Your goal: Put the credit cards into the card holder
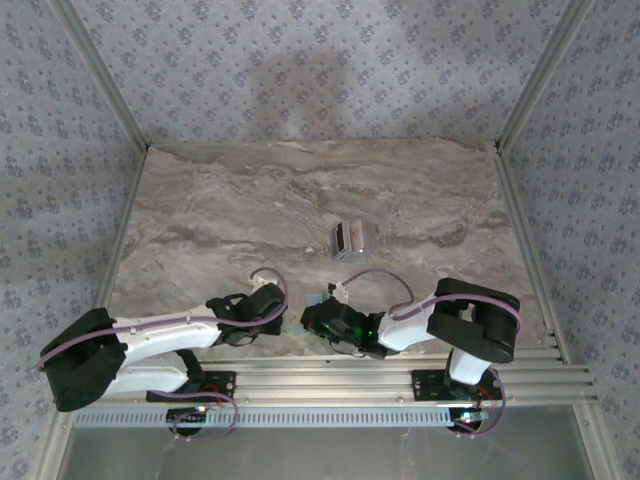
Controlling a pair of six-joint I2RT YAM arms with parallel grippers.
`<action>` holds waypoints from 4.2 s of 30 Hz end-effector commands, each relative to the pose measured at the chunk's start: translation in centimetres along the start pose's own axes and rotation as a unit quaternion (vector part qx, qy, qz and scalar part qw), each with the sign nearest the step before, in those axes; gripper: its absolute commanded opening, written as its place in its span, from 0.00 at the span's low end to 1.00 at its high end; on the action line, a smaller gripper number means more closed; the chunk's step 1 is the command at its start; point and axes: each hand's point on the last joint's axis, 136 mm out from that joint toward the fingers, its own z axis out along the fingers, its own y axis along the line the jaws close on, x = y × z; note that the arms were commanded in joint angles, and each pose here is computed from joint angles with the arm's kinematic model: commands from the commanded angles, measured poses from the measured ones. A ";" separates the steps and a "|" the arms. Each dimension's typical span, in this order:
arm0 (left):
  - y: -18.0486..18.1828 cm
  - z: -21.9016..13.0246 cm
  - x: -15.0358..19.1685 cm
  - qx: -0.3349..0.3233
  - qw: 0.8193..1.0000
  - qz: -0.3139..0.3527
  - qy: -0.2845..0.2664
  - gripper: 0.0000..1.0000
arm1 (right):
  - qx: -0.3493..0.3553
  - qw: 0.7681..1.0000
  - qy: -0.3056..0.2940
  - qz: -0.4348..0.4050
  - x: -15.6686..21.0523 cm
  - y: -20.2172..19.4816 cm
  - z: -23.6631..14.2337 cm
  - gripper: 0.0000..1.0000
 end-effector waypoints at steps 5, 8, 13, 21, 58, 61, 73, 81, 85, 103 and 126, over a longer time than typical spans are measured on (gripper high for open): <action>1.1 1.4 1.8 -0.017 0.999 0.007 0.027 0.18 | 0.057 0.997 0.042 -0.015 2.6 -2.9 1.2 0.00; 0.9 1.5 1.9 -0.014 0.999 0.008 0.028 0.18 | 0.047 0.998 0.048 -0.021 3.1 -2.3 1.5 0.00; 0.7 1.4 1.8 -0.013 1.000 0.009 0.026 0.18 | 0.050 0.997 0.052 -0.033 3.1 -2.1 1.6 0.00; 1.3 1.2 1.9 -0.021 0.999 0.006 0.024 0.19 | 0.065 0.998 0.024 -0.010 2.1 -4.0 0.0 0.00; 1.0 1.5 2.1 -0.019 0.999 0.005 0.032 0.20 | 0.077 0.997 0.011 -0.010 1.9 -5.5 -1.3 0.00; 0.9 1.5 2.1 -0.018 0.999 0.004 0.032 0.20 | 0.079 0.997 0.004 -0.012 1.6 -5.5 -1.3 0.00; 1.1 1.5 2.3 -0.016 0.999 0.001 0.033 0.20 | 0.070 0.997 -0.027 -0.004 0.6 -5.3 -1.1 0.00; 0.9 1.5 2.3 -0.013 0.999 0.000 0.035 0.20 | 0.058 0.997 -0.054 0.008 -0.3 -5.0 -1.1 0.00; 1.0 1.5 2.4 -0.014 0.999 0.001 0.035 0.20 | 0.052 0.997 -0.056 0.009 -0.4 -4.6 -0.8 0.00; 1.1 1.7 2.8 -0.013 0.999 0.001 0.040 0.20 | 0.032 0.997 -0.069 0.021 -0.5 -3.4 0.3 0.00; 0.4 1.0 2.0 -0.004 1.000 0.000 0.029 0.20 | 0.001 0.998 -0.058 -0.008 2.4 -1.2 1.9 0.00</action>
